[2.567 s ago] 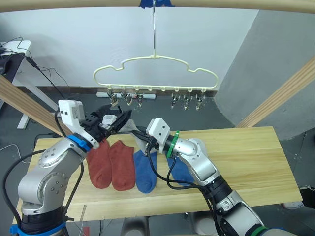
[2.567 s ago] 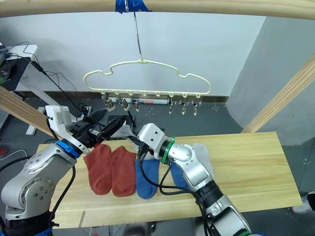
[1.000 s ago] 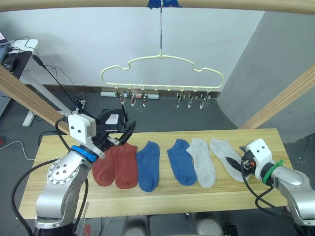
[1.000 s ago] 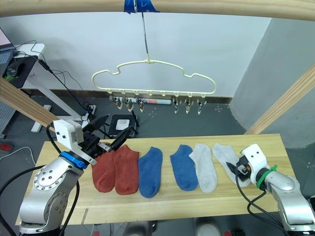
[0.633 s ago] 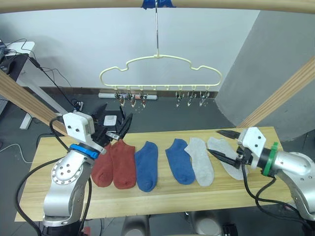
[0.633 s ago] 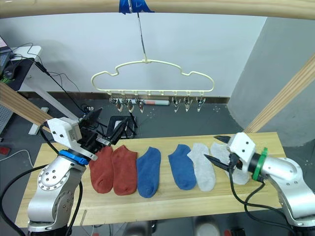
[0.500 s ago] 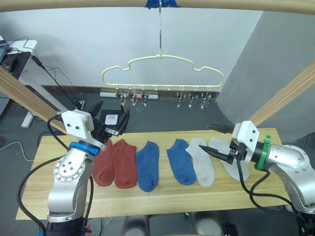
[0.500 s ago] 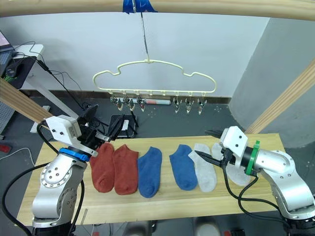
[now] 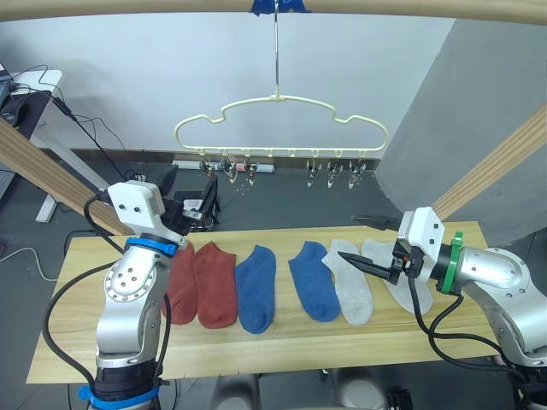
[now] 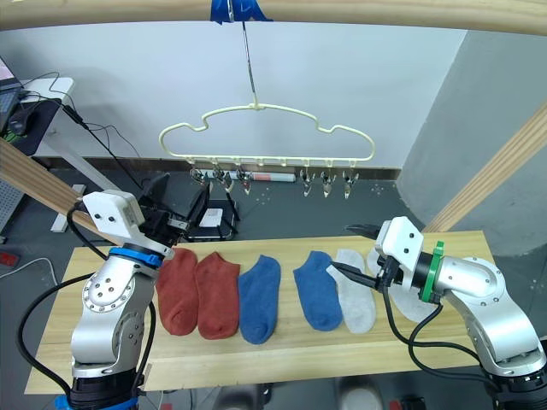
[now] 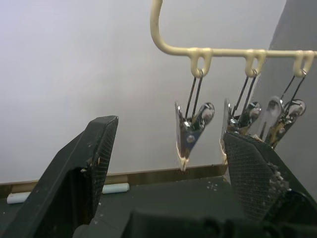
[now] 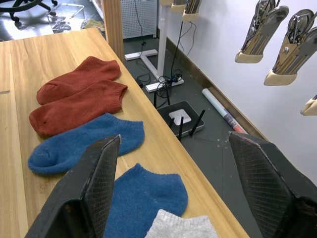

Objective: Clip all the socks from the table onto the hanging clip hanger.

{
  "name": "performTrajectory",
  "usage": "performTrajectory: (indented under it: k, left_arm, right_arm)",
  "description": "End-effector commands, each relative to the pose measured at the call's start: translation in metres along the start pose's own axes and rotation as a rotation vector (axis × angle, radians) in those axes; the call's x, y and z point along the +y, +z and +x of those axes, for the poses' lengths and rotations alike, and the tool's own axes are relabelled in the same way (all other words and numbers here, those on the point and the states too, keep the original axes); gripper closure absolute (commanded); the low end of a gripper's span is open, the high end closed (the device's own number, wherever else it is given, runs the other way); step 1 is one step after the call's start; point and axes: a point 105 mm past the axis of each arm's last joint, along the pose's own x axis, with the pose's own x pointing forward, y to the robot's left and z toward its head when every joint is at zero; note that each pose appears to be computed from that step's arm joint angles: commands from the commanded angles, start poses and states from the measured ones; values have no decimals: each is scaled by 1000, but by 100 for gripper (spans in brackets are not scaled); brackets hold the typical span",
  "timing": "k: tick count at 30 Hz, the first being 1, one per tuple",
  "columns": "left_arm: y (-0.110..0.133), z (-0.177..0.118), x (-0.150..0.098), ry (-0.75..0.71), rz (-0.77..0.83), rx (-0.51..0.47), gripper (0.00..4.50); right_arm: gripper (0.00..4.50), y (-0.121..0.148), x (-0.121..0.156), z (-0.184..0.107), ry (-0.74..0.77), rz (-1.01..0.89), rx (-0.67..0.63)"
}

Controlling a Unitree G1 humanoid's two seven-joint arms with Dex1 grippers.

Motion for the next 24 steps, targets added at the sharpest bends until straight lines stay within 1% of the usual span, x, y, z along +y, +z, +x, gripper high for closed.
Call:
performTrajectory:
  k: [1, 8, 20, 23, 24]
  left_arm:
    - [10, 5, -2, 9, 13, -51, 74]
    - [10, 16, -7, 26, -2, -80, 74]
    - [9, 23, -9, 58, -11, -101, 74]
    - [10, 25, -9, 54, -14, -107, 126]
    - [10, 26, -9, 48, -15, -109, 153]
  right_arm:
    - [85, 12, 8, 0, 42, -10, -53]
    - [85, 28, 11, 5, 85, -9, -91]
    - [85, 41, 6, 9, 84, 2, -97]
    - [85, 43, 5, 10, 82, 3, -98]
    - [85, 43, 5, 10, 81, 4, -99]
